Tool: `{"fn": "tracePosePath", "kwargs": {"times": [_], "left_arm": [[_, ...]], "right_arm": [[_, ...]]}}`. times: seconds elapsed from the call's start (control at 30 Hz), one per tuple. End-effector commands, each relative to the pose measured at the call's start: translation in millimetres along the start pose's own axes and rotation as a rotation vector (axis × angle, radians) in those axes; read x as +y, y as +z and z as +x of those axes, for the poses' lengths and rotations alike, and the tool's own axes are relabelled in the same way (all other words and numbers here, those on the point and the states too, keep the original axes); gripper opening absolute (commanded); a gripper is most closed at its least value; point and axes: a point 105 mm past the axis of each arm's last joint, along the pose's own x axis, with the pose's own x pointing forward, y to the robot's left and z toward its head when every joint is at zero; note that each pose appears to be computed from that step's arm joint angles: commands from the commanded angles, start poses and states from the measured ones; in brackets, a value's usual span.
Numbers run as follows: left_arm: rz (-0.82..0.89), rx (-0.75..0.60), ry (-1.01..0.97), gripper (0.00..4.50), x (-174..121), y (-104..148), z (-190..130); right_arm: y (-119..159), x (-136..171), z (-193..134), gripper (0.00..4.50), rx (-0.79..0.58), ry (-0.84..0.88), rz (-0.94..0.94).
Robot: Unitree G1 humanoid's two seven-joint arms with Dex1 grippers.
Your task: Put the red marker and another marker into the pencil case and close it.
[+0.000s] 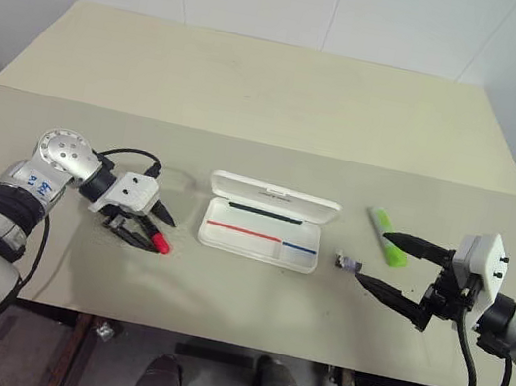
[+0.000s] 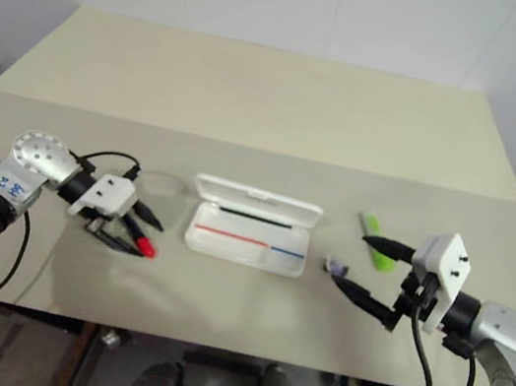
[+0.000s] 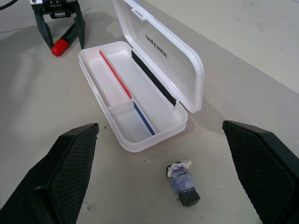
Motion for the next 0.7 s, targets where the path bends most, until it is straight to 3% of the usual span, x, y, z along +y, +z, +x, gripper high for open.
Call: {"fn": "tracePosePath", "kwargs": {"times": [0.03, 0.17, 0.4, 0.7], "left_arm": [[-0.007, 0.019, -0.101, 1.74, -11, -2, -4], [-0.012, 0.015, -0.096, 0.65, -12, -3, -5], [-0.001, -0.055, -0.037, 0.65, -4, 9, -12], [0.055, -0.268, 0.059, 0.65, 9, 72, -46]], "right_arm": [[11, 0, -2, 4.5, -0.027, -0.012, -0.045], [11, -1, -1, 4.5, -0.027, -0.011, -0.046], [12, -1, -1, 4.5, -0.028, -0.008, -0.048], [12, -2, -4, 4.5, -0.019, -0.017, -0.05]]}}
